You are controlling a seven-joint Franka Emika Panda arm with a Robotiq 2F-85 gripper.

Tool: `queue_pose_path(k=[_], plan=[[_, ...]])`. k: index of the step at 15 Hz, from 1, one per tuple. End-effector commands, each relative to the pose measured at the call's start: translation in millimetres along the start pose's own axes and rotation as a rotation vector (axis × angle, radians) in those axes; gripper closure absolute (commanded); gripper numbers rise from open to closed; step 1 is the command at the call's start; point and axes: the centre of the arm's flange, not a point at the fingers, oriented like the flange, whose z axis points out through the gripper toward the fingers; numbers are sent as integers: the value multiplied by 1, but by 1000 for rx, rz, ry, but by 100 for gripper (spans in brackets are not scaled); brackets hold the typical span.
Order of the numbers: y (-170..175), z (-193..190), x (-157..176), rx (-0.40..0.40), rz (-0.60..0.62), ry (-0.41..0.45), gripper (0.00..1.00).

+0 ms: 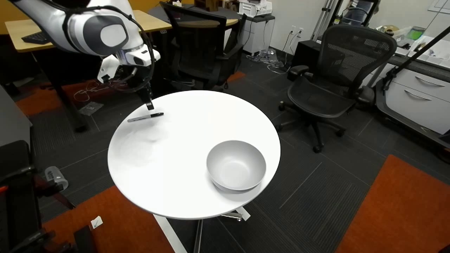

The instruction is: Move the pen from the left end to the right end of the table

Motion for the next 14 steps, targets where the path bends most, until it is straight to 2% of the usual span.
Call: queue_pose_path(k=[1,12,13,14], plan=[[-20,21,3,-40,-8,-7,0],[-21,50,-4,-51,-23,-47,0],[-21,51,-3,-59,-20,-39,25],[-21,51,-3,-60,-18,-38,26]])
